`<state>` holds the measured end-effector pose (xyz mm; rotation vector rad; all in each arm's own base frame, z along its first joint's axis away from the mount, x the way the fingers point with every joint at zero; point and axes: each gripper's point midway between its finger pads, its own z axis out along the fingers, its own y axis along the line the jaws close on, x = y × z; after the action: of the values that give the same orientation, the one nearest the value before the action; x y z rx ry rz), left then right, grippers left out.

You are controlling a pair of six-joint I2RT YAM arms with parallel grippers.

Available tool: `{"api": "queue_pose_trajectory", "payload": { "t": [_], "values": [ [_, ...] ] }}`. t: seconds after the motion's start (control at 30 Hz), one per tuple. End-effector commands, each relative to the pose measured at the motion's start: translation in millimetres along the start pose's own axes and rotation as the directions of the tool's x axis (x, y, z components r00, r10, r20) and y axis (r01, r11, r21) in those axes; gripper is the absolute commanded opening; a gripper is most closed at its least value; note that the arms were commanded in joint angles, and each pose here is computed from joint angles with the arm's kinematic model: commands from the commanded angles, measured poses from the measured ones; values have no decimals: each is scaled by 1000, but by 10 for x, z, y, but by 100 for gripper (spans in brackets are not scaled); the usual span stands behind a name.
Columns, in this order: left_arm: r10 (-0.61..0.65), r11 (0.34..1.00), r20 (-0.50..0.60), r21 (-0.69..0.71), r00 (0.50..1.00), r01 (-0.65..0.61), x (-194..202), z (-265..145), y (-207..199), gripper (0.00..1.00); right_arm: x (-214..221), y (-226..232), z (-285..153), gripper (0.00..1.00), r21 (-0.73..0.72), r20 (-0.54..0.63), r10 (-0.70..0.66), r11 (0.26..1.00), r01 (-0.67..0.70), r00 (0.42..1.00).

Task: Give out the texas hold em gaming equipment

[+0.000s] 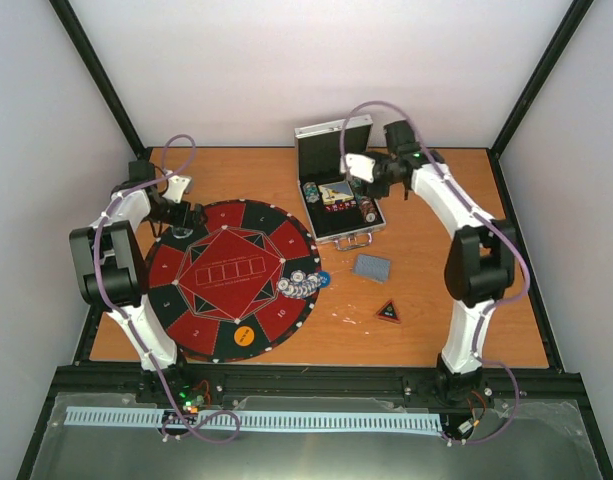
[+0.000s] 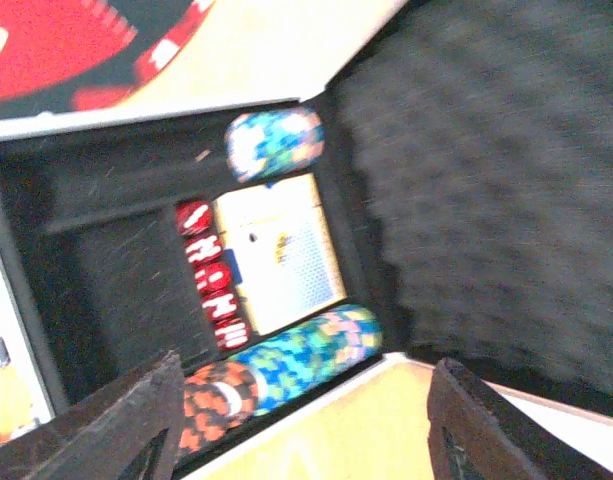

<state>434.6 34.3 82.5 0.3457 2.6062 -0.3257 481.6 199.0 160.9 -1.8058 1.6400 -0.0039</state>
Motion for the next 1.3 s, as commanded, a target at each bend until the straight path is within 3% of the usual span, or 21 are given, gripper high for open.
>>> {"api": "queue_pose_trajectory", "payload": {
  "t": [0.0, 0.07, 0.2, 0.3, 0.37, 0.43, 0.53, 0.63, 0.7, 0.73, 0.9, 1.0, 1.1, 1.27],
  "values": [
    [51, 999, 71, -21, 996, -50, -206, -270, -17, 100, -547, -573, -677, 69, 207, 288, 90, 966, -154, 953],
    [64, 998, 87, -28, 994, -62, -258, -328, -23, 100, -631, -818, -907, 79, 286, 331, 149, 925, -250, 932],
    [98, 994, 127, -52, 987, -92, -394, -478, -30, 100, -846, -1334, -1507, 83, 346, 411, 314, 815, -464, 856],
    [124, 991, 172, -77, 977, -112, -540, -624, -34, 100, -970, -1510, -1768, 85, 320, 459, 391, 765, -559, 798],
    [130, 990, 216, -85, 968, -114, -657, -741, -58, 100, -890, -1621, -1947, 99, 314, 518, 436, 703, -638, 736],
    [128, 990, 257, -90, 958, -108, -762, -845, -79, 100, -907, -1654, -2024, 100, 282, 560, 484, 652, -704, 672],
    [118, 990, 296, -110, 948, -88, -854, -944, -71, 100, -712, -1647, -1962, 100, 215, 563, 656, 472, -855, 503],
    [98, 985, 299, -164, 949, -50, -860, -982, 28, 100, -264, -1459, -1722, 99, 210, 496, 834, 156, -965, 243],
    [82, 982, 296, -188, 952, -26, -845, -972, 81, 100, 95, -1213, -1546, 93, 286, 469, 880, -69, -956, 76],
    [73, 981, 296, -192, 952, -15, -836, -964, 95, 100, 156, -1076, -1437, 90, 311, 468, 883, -134, -941, 28],
    [64, 982, 309, -190, 949, -4, -816, -951, 88, 100, 239, -487, -993, 85, 338, 519, 848, -318, -886, -106],
    [68, 984, 325, -176, 943, -11, -806, -970, 36, 100, 408, -244, -722, 73, 298, 526, 808, -469, -831, -267],
    [73, 988, 339, -150, 938, -23, -799, -983, -35, 100, 552, -44, -399, 72, 305, 486, 789, -557, -773, -377],
    [77, 990, 343, -139, 936, -30, -763, -982, -76, 100, 677, 163, 5, 72, 354, 407, 773, -625, -695, -488]
  ]
}}
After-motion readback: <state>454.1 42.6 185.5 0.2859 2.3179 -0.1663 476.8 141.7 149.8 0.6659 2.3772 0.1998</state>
